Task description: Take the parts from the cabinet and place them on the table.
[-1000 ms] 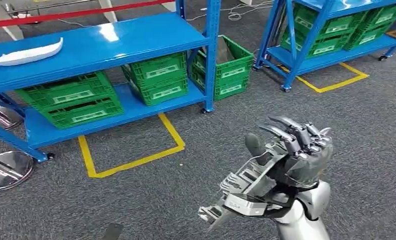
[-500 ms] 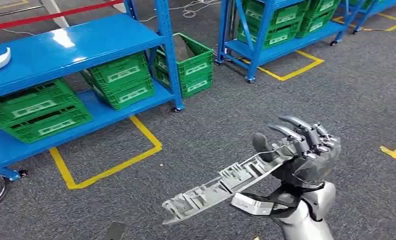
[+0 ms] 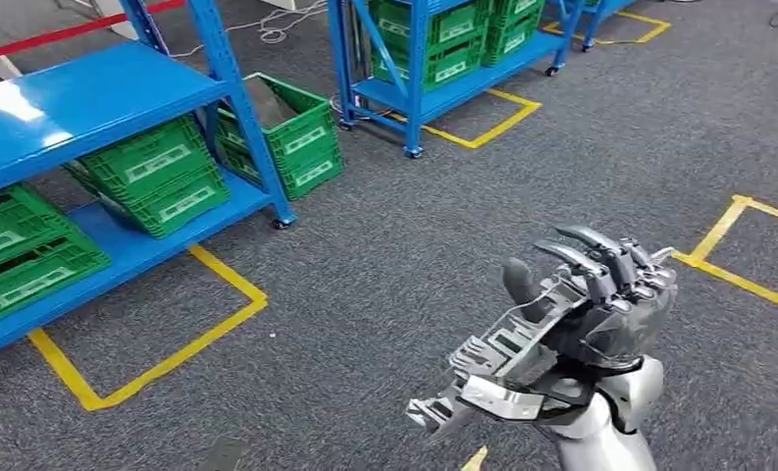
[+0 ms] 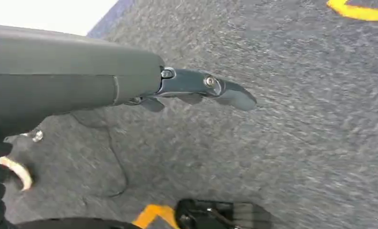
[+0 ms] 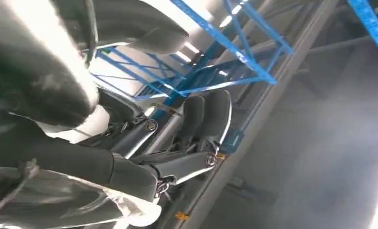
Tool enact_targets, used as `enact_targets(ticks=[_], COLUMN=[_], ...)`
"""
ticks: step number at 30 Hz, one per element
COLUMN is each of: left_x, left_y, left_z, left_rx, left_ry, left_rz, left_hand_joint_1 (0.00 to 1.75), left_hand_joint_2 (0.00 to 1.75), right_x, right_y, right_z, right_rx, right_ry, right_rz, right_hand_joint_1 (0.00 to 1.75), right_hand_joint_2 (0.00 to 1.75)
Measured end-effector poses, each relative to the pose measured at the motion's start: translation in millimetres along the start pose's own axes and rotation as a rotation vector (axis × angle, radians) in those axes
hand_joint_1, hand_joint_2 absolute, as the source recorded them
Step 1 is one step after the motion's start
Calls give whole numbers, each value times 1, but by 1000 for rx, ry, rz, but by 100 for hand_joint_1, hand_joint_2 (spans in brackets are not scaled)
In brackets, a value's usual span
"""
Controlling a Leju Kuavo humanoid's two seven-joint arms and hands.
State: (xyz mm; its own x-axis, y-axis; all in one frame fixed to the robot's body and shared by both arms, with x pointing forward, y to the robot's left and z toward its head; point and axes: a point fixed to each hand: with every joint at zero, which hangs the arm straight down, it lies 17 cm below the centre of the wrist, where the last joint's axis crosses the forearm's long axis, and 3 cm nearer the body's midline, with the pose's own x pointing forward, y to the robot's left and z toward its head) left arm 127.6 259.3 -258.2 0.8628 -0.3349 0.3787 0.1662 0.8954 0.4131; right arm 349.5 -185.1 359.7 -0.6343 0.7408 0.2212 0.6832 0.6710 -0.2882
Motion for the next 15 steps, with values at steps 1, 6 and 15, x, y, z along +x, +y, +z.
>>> enact_targets(ticks=[1,6,15], left_x=[0,0,3], left_y=[0,-3,-1], left_z=[0,1,0], left_rx=[0,-4,7], left_ry=[-1,1,1], left_rz=[0,3,10], left_hand_joint_1=[0,0,0], left_hand_joint_2=[175,175,175], right_x=[0,-2,-7], right_y=[0,-1,-3], right_z=[0,0,-1], right_rx=[-1,-5,-15], right_ry=[0,5,21], right_rz=[1,-2,-10], right_hand_joint_1=[175,175,175], right_hand_joint_2=[175,175,175])
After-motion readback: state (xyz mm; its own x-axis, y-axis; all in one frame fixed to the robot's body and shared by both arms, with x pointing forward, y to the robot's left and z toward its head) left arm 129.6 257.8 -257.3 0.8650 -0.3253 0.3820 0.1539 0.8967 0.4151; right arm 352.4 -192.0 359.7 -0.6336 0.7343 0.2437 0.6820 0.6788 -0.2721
